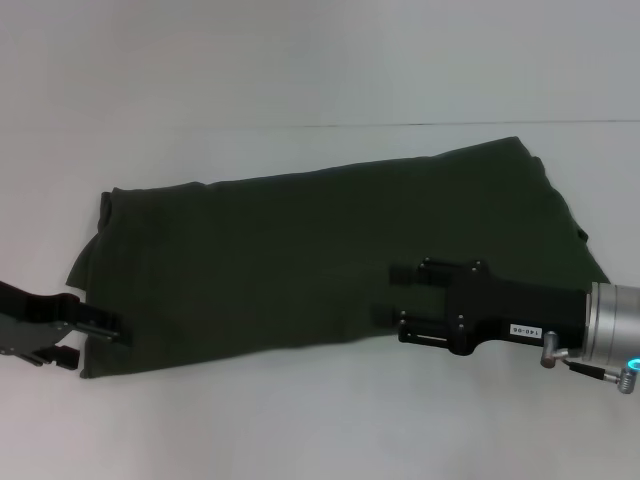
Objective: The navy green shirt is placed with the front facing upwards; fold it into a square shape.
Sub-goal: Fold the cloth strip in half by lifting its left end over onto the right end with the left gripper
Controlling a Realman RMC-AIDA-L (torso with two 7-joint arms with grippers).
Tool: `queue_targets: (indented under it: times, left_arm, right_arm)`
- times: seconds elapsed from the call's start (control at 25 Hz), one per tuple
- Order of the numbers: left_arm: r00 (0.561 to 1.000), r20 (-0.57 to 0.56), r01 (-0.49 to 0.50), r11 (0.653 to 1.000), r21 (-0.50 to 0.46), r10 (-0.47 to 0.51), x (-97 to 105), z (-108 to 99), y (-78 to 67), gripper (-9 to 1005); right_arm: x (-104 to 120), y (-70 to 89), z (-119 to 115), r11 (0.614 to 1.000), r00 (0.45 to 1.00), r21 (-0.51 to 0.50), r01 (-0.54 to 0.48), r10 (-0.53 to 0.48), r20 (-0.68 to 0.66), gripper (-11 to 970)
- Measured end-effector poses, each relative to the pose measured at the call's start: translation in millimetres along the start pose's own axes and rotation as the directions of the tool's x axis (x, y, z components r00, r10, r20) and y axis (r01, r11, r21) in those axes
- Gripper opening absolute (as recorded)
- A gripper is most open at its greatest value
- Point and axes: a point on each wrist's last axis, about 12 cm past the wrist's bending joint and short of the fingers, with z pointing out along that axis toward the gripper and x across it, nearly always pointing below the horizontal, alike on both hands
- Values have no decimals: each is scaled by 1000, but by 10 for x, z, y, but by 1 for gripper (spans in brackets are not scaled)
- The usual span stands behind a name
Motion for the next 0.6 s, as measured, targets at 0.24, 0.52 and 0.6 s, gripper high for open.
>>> queue_targets:
  times: [0.24,0.52,0.6]
  left_arm:
    - [1000,-1,8,1000,-26,-8,16,39,47,890]
    - [1000,-1,1,1000,-22,-1,4,107,5,890]
    - [1000,-3,-3,1000,-20,3,-5,125,-14,891]
  right_arm:
    - [27,40,26,999,1000,-30,14,-14,-17,699]
    - [28,40,26,999,1000,-30,21,-22,-17,698]
    - [28,40,26,999,1000,-30,23,-23,-17,698]
